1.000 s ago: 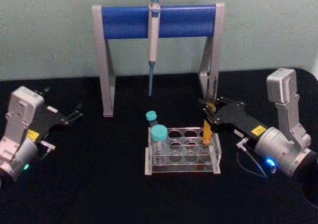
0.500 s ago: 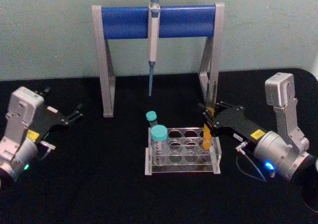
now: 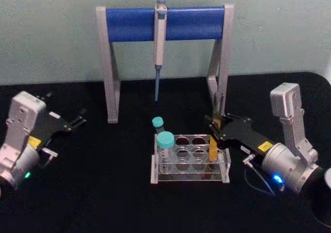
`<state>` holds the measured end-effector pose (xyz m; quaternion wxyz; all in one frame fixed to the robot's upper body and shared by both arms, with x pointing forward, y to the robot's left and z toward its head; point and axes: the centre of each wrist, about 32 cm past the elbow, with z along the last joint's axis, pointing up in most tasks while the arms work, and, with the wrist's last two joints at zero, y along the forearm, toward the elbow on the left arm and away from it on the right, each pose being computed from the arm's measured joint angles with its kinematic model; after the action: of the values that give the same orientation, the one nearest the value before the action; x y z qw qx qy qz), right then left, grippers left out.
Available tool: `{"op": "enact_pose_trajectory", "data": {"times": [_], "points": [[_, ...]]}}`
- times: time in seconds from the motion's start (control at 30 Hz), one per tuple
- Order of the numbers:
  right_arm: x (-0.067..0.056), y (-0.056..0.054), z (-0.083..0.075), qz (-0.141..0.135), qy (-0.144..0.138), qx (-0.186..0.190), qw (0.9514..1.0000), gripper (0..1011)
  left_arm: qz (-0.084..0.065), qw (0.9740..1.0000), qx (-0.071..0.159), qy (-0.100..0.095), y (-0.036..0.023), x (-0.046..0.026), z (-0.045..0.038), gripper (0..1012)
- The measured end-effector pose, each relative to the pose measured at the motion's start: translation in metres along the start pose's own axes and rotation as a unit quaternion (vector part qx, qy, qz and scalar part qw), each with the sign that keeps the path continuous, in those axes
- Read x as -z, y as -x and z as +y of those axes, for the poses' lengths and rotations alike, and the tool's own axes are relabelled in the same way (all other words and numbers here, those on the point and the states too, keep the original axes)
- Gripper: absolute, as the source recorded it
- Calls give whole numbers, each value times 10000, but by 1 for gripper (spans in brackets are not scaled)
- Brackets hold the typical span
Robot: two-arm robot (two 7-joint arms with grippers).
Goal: Pick up the test tube from the test tube rack, shake it, then place it back into the test tube rack.
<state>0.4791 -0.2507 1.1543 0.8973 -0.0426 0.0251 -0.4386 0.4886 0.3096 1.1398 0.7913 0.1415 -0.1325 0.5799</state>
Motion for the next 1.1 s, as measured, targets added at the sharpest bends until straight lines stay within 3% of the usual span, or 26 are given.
{"op": "enact_pose_trajectory", "data": {"times": [0.97, 1.1], "points": [[49, -3, 8, 15, 87, 50, 9999, 230, 0, 10000, 0, 0, 0, 0, 0, 1001], [50, -4, 7, 16, 100, 51, 9999, 338, 0, 10000, 0, 0, 0, 0, 0, 1001]]}}
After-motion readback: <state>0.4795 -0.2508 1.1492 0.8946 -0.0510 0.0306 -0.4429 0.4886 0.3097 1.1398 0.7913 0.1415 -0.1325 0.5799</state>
